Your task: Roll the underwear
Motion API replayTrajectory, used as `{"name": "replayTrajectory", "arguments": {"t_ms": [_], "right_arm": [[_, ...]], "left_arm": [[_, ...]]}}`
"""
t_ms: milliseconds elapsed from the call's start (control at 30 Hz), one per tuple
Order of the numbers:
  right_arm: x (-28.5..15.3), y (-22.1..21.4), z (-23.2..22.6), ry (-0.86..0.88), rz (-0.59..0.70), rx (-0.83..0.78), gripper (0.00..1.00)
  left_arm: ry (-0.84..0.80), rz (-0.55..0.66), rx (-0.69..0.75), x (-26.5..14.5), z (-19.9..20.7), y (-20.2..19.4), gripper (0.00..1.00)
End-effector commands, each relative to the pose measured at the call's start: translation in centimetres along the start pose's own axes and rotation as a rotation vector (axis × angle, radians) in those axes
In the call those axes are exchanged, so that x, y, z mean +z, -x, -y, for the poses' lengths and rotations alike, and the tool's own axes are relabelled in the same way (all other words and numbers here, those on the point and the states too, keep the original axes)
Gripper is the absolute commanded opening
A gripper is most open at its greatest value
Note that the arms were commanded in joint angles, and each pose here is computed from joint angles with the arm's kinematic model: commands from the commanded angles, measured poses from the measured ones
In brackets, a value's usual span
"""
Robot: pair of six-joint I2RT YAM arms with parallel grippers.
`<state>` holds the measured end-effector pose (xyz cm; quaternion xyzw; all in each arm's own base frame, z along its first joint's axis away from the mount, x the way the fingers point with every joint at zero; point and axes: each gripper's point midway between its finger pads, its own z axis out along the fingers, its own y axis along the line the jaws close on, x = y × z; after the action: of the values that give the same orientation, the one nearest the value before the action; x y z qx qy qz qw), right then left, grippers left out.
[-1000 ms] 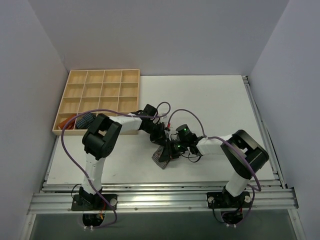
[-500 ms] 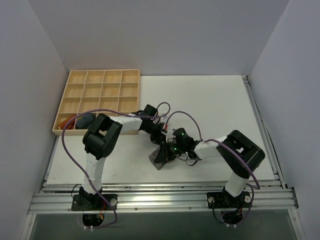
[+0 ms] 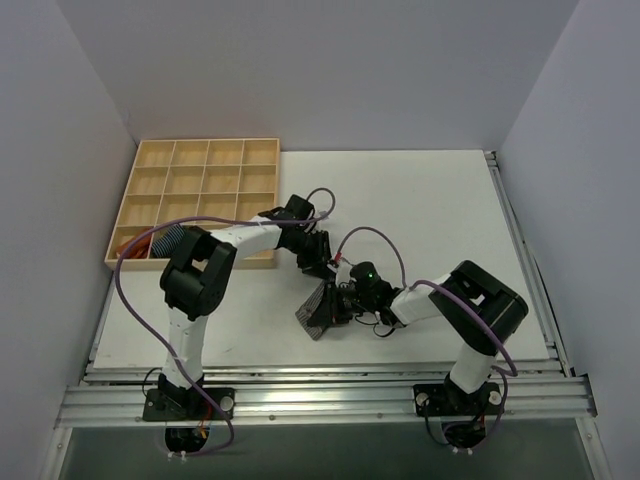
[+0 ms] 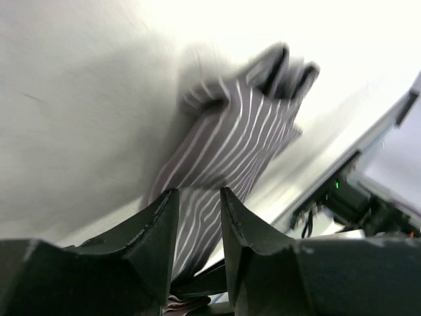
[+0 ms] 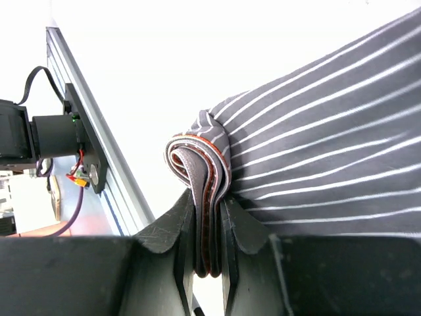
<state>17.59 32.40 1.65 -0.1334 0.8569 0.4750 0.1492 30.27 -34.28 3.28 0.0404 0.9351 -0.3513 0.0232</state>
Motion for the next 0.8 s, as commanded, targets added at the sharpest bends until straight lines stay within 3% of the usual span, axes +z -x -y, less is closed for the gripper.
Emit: {"name": "replayTrajectory", "arguments": {"t_ms": [0, 233, 500, 667, 733, 767], "right_arm": [[-0.5, -4.6, 3.5, -0.138, -0.114, 0.087, 0.00], [-0.7, -4.9, 3.7, -0.150, -0.122, 0.089, 0.00], [-1.1, -4.6, 3.6, -0.149, -0.114, 0.093, 0.00], [-0.9, -4.8, 3.7, -0.125, -0.134, 0.113, 0.00], [-0.6, -4.8, 3.6, -0.110, -0.138, 0.114, 0.00], [-0.6, -4.9, 3.6, -0.102, -0.145, 0.123, 0.00]], "left_arm": [[0.066, 0.169, 0.045, -4.3, 1.6, 4.8, 0.41], [0.186, 0.107, 0.016, -6.2, 0.1, 5.0, 0.50], [0.225, 0.125, -0.021, -11.4, -2.6, 4.0, 0.51], [0.220, 0.112, 0.018, -14.2, -3.2, 0.4, 0.56], [0.110, 0.130, 0.041, -14.6, -1.4, -0.9, 0.59], [0.113, 0.090, 0.010, -13.7, -2.7, -2.9, 0.60]]}}
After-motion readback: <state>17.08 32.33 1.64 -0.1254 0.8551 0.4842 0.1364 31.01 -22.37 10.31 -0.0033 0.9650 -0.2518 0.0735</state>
